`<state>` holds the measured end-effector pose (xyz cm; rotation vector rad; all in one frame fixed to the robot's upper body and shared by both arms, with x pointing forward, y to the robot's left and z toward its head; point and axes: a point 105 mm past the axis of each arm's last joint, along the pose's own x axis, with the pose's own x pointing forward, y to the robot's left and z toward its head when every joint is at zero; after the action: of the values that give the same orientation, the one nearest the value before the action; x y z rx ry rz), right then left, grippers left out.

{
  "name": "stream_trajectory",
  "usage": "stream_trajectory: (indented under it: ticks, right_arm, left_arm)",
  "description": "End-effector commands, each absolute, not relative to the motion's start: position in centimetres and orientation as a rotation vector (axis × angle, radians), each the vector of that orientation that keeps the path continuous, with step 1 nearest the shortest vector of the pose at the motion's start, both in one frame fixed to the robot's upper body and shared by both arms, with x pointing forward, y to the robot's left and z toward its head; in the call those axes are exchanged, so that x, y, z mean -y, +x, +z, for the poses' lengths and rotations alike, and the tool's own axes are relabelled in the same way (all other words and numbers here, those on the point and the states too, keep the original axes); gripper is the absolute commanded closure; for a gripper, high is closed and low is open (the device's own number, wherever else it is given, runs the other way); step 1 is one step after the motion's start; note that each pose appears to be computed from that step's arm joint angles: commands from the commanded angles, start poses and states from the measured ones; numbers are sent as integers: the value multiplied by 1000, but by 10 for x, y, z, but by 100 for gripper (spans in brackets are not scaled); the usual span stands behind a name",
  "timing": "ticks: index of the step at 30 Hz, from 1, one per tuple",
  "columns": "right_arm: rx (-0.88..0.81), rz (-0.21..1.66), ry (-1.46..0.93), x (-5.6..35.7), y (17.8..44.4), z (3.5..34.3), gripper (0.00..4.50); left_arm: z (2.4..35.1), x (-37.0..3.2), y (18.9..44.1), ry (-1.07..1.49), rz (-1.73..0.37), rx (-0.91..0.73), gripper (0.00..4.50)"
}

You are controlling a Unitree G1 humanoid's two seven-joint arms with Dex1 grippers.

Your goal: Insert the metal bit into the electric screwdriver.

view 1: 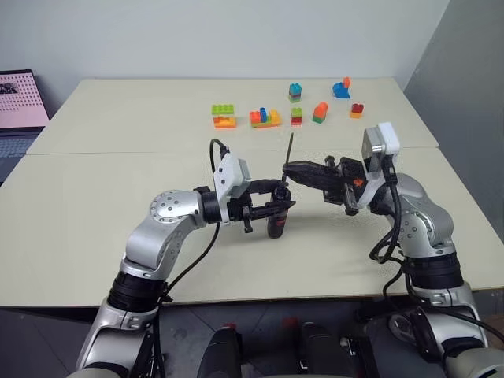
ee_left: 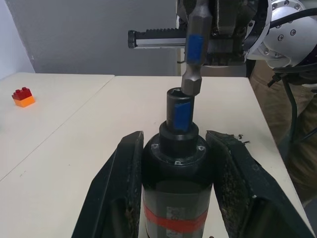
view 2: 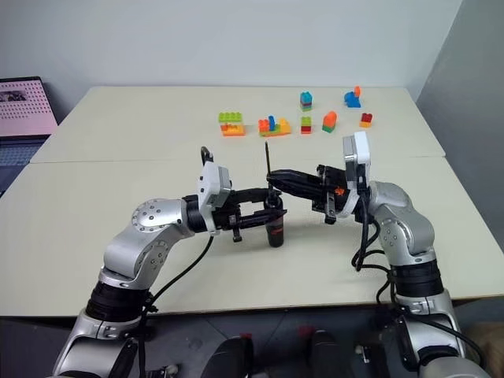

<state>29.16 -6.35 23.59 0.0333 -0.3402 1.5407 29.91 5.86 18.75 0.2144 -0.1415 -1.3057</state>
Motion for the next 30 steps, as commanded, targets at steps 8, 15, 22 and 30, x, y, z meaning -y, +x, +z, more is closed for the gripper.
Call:
stream_trajectory:
  ticks: [8,15,22,30]
  right_arm:
    - [300,1616,-48,62,301,242,450]
    - [323,1622,-41,65,301,254,450]
    - [315,1632,-64,67,302,256,450]
    - [307,1635,-71,68,301,254,450]
  left_arm:
    - [183,-60,297,222,-1331,112,289]
    - [182,-60,297,222,-1332,105,289]
    - [182,-61,298,224,-1330,101,289]
    - [181,-61,299,221,-1327,100,289]
